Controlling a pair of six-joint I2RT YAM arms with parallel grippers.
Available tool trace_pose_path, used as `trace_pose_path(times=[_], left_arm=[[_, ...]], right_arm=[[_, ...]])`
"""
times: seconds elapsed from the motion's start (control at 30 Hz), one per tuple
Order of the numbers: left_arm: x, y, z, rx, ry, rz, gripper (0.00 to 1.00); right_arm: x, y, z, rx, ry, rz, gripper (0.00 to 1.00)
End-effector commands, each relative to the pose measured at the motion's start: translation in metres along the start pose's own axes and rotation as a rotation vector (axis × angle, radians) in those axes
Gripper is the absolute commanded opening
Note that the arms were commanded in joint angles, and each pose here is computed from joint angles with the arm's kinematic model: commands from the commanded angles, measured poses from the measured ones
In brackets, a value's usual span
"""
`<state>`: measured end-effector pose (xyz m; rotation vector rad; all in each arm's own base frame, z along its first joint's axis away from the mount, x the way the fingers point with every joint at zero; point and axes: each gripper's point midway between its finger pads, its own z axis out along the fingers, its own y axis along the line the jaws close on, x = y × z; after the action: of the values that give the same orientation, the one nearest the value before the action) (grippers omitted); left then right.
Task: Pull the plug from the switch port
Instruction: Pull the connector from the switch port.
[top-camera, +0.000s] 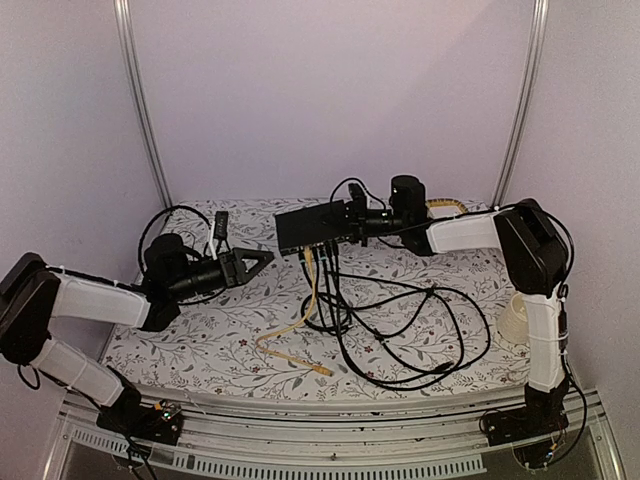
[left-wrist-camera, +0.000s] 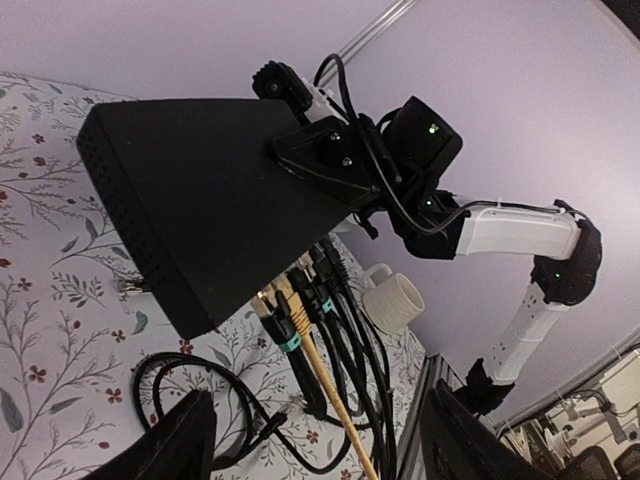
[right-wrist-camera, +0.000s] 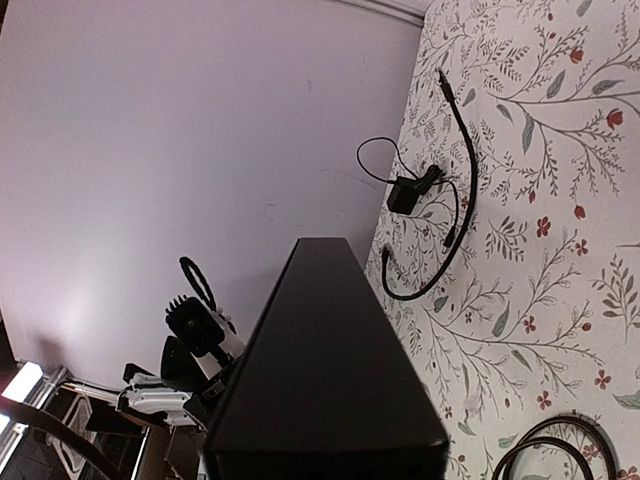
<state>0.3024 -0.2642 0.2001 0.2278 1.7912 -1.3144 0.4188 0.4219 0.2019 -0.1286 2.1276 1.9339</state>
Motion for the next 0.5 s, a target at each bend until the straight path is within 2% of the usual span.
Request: trace_pose_path(times=[0.0,0.2,0.3,0.47], left_arm=[[-0.004,-0.043,0.006,0.254,0.039,-0.019,0.73],[0.01,-0.046,0.01,0.331,0.107,-0.092,0.75],[0.017,-0.041,0.01,0.319,0.127,-0.109,0.87],[0.025,-0.033,0.009,0.279,0.145,-0.121,0.88]], right_arm=[[0.012,0.032,0.001,-0.11,0.025,-0.026,0.02],[0.021,0.04,0.002,-0.147,0.021,-0.009,0.02],[0.019,0.045,0.002,-0.162,0.012,-0.006,0.02],[0.017,0.053,0.004,-0.181,0.022,-0.015,0.02]])
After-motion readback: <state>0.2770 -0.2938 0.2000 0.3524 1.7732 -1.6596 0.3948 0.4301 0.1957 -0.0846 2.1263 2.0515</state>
